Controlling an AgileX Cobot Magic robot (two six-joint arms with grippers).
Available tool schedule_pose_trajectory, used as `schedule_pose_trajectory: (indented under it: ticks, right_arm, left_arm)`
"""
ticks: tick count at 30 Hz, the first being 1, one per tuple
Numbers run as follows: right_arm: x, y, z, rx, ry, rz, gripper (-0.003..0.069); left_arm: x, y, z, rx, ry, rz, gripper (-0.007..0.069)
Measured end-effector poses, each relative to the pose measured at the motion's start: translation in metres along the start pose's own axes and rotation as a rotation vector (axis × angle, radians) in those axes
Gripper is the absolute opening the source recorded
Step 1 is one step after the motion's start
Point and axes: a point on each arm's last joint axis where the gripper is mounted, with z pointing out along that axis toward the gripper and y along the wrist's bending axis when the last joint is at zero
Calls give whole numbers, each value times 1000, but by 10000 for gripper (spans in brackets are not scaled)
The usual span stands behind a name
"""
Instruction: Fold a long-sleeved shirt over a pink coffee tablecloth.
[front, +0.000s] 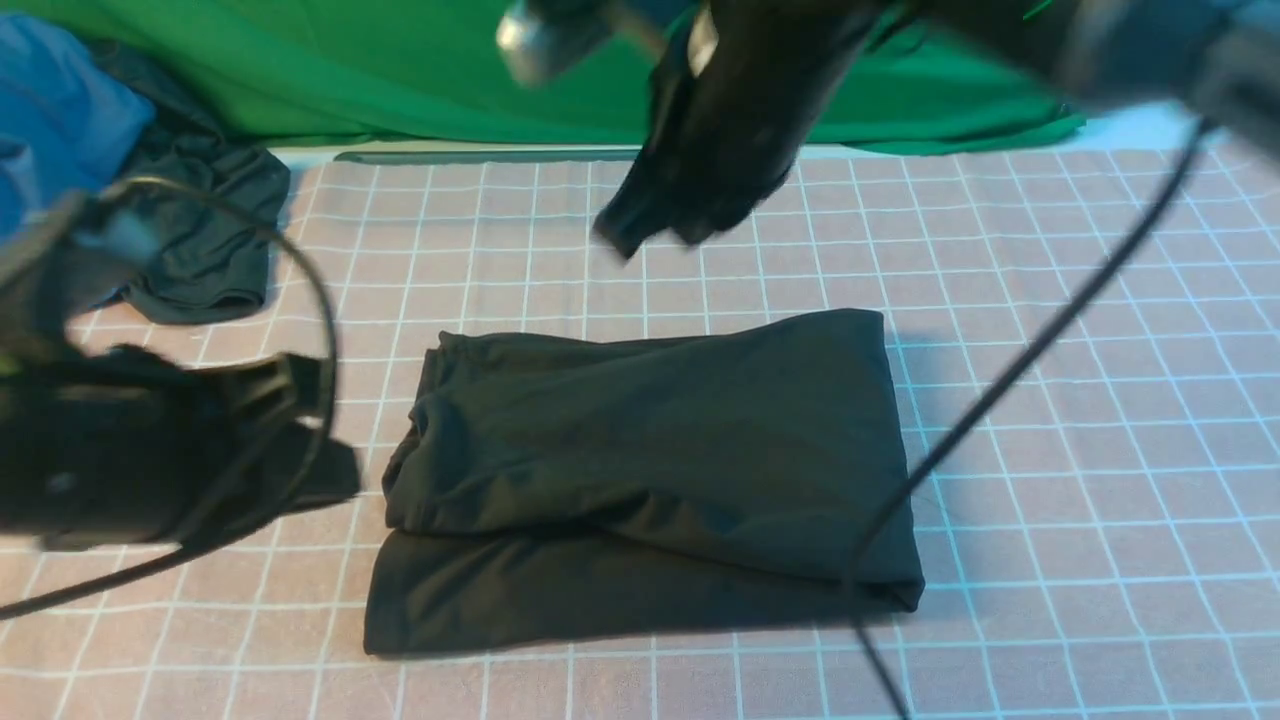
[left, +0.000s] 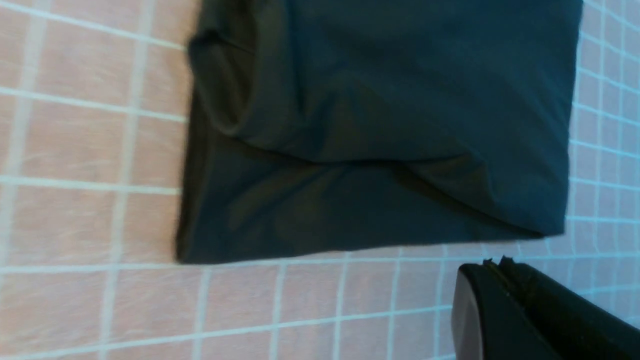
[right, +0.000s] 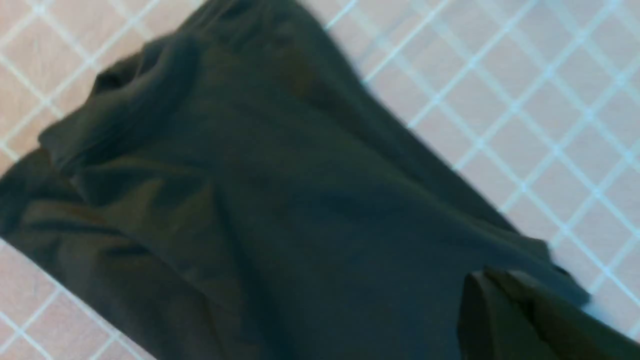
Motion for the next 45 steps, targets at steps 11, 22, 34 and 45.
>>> schedule_pose_trajectory:
  ticks: [11, 22, 34, 45]
  right_arm:
    - [87, -47, 12, -36, 250, 159, 36]
    - [138, -42, -2, -27, 195, 197, 36]
    - [135, -42, -26, -14, 79, 215, 35]
    - [133, -38, -26, -58, 62, 250, 35]
  left_arm:
    - [-29, -52, 78, 23, 189, 146, 13]
    - [-59, -73, 169, -13, 260, 201, 13]
    - [-12, -27, 189, -152, 420, 168, 13]
    - [-26, -35, 145, -183, 255, 220, 13]
